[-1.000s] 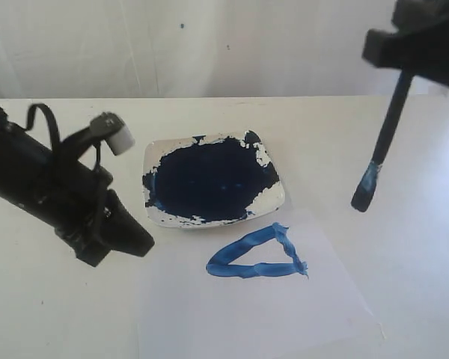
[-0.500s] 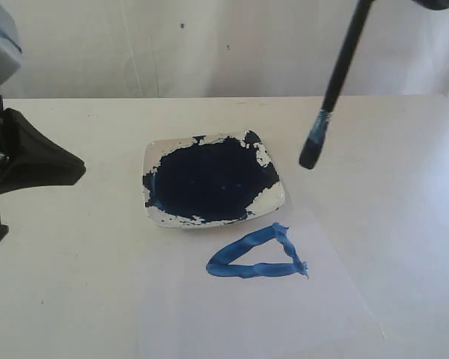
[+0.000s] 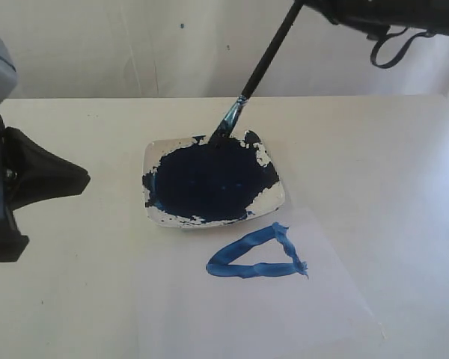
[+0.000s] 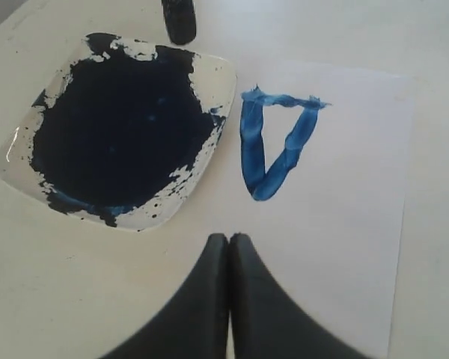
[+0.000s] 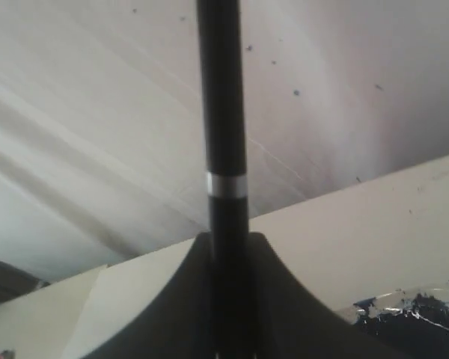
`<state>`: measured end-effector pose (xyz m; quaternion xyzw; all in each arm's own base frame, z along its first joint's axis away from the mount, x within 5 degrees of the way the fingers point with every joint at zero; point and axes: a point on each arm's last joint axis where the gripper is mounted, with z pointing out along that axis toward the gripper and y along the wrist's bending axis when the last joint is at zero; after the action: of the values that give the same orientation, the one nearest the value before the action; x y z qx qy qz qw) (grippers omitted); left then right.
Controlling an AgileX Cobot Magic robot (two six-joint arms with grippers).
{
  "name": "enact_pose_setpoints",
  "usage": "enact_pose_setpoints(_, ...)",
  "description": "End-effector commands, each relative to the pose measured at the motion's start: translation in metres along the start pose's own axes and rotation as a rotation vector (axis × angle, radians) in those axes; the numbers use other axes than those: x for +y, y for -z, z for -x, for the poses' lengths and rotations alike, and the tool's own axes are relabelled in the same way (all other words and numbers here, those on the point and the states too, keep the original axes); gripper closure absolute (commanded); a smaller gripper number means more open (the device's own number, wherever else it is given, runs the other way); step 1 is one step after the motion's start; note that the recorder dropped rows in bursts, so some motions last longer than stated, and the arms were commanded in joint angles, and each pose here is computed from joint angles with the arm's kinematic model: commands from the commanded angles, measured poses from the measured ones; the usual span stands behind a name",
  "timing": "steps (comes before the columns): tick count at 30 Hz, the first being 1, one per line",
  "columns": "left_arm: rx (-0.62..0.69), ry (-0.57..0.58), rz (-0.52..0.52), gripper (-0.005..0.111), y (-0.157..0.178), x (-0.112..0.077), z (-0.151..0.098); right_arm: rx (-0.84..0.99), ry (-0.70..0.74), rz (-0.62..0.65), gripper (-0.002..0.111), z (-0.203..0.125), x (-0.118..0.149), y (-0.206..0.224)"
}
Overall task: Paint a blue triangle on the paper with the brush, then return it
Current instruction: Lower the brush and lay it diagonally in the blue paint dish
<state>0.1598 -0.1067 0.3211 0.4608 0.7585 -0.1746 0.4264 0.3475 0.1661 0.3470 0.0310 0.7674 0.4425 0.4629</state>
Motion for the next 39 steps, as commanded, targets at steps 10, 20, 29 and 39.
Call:
enact_pose_setpoints(10, -0.132, 0.185, -0.042, 0.107, 0.000, -0.004, 0.009, 0.110, -0.462, -0.163, 0.108, -0.041, -0.086, -0.081)
enact_pose_setpoints(20, -0.131, 0.186, -0.048, 0.107, 0.000, -0.004, 0.009, 0.117, -0.478, -0.178, 0.108, -0.045, -0.098, -0.096)
enact_pose_setpoints(29, -0.130, 0.186, -0.050, 0.107, 0.000, -0.005, 0.009, 0.137, -0.494, -0.217, 0.108, -0.058, -0.114, -0.103)
enact_pose_setpoints(39, -0.130, 0.186, -0.052, 0.107, 0.000, -0.005, 0.009, 0.175, -0.567, -0.256, 0.108, -0.076, -0.134, -0.113)
